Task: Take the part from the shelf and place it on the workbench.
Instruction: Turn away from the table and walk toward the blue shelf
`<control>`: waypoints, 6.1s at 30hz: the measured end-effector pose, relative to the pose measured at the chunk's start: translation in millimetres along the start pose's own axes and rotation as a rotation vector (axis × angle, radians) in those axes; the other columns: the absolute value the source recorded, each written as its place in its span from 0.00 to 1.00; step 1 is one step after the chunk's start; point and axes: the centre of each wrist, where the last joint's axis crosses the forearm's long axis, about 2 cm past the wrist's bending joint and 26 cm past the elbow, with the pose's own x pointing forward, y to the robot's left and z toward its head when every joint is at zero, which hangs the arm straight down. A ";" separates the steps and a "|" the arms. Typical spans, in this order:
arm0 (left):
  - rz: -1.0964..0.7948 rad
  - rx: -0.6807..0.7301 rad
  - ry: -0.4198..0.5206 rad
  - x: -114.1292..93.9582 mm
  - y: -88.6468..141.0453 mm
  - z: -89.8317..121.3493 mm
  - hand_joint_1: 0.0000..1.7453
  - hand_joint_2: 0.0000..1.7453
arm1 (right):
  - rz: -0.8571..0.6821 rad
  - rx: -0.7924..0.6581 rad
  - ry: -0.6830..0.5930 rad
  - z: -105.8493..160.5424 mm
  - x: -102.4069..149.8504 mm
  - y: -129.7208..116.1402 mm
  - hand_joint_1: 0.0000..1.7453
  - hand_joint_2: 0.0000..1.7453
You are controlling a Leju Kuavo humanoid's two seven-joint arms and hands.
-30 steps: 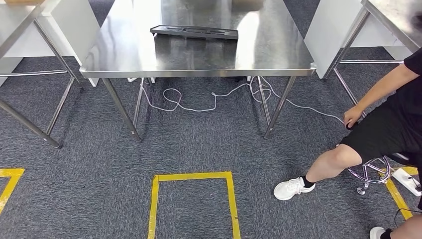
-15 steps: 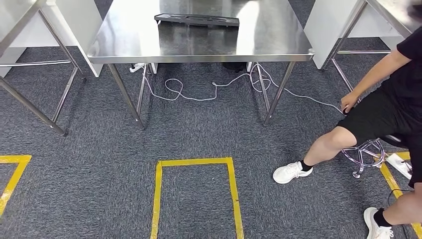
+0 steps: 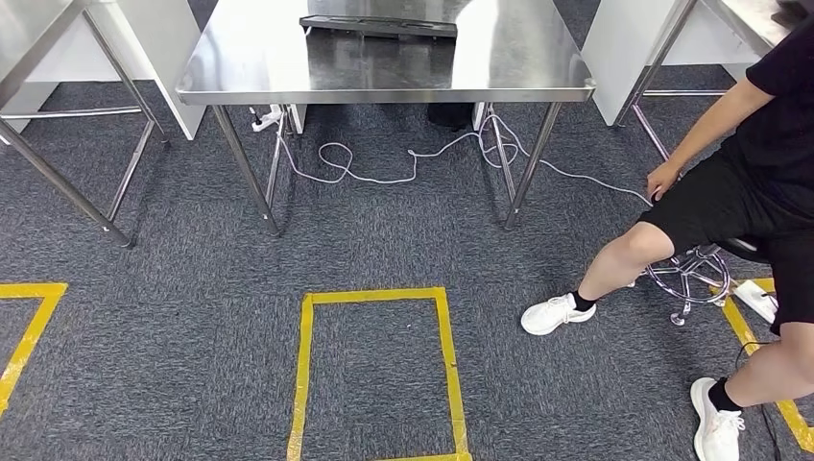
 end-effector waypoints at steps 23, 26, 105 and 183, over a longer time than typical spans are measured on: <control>-0.003 0.006 0.023 -2.4 -3.7 2.4 0.00 0.00 | 0.045 0.004 0.007 -0.2 1.8 0.4 0.00 0.00; -0.011 0.020 0.027 -2.5 -3.4 2.5 0.00 0.00 | 0.045 0.005 0.011 0.0 1.3 0.8 0.00 0.00; 0.009 0.072 0.148 -4.5 -26.5 9.2 0.00 0.00 | -0.024 0.026 0.148 2.3 -2.2 9.5 0.00 0.00; -0.058 -0.032 0.056 -2.0 -19.6 5.4 0.00 0.00 | -0.085 0.020 0.092 1.0 0.2 5.4 0.00 0.00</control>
